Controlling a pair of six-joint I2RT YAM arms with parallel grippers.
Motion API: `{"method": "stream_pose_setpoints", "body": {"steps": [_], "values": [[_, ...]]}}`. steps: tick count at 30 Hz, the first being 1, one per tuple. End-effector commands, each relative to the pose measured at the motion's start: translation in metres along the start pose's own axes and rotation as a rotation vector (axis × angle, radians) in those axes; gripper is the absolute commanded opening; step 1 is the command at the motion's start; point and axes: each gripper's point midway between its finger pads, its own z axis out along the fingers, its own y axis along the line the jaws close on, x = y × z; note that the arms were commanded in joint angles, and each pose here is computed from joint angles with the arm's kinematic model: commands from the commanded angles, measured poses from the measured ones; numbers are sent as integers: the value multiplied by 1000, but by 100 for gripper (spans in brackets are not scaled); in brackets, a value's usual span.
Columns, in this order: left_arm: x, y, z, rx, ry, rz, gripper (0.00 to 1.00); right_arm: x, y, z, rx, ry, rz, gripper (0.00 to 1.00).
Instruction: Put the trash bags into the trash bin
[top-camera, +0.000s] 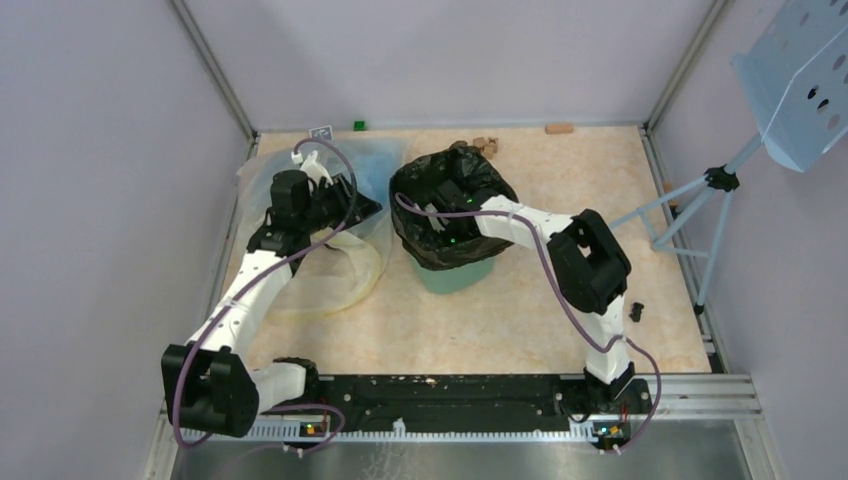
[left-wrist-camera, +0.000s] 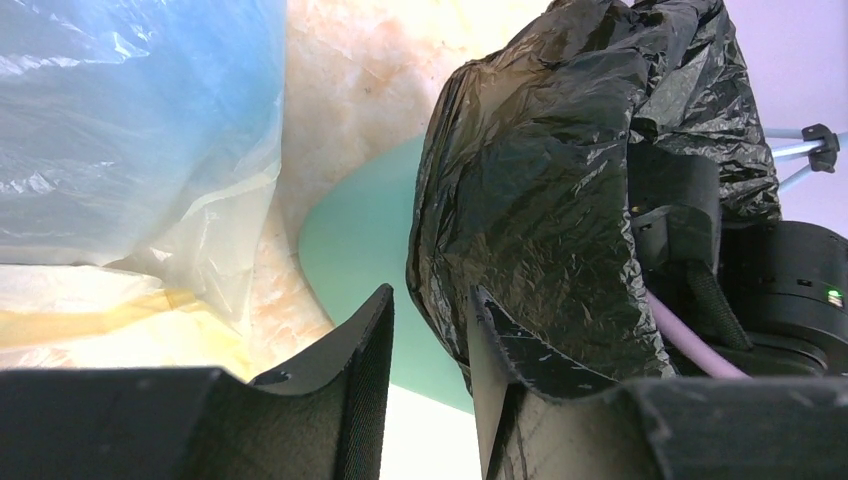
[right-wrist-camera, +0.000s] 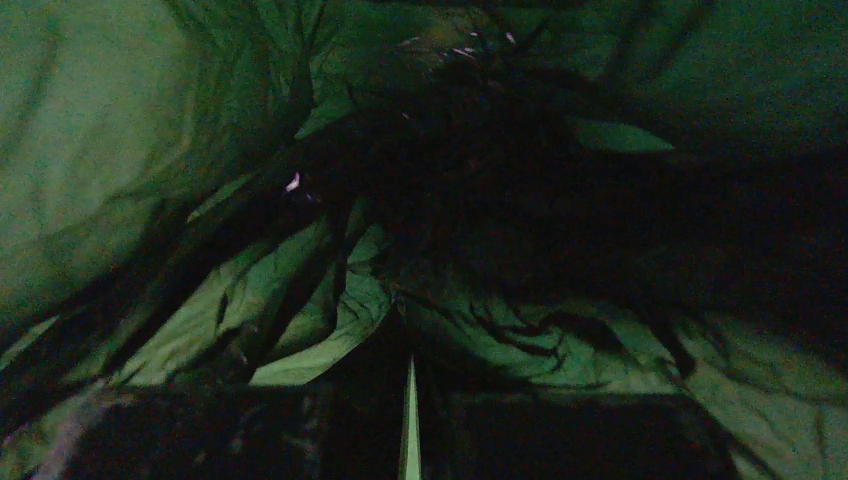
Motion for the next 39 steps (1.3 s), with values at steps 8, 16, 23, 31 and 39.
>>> {"method": "stream_pose_setpoints", "body": {"steps": [8, 16, 23, 31, 39], "values": [[-26, -28, -15, 53, -70, 67, 38, -30, -10, -53, 85, -153, -2, 0], [-36, -30, -24, 27, -114, 104, 39, -49, -23, -45, 36, -178, 91, 0], [-57, -37, -25, 20, -177, 150, 41, -62, -43, -39, 45, -192, 157, 0], [-71, -49, -22, 48, -172, 165, 42, -60, -38, -49, 26, -201, 166, 0], [-67, -48, -31, 31, -174, 180, 47, -53, -14, -75, -31, -232, 148, 0]]}}
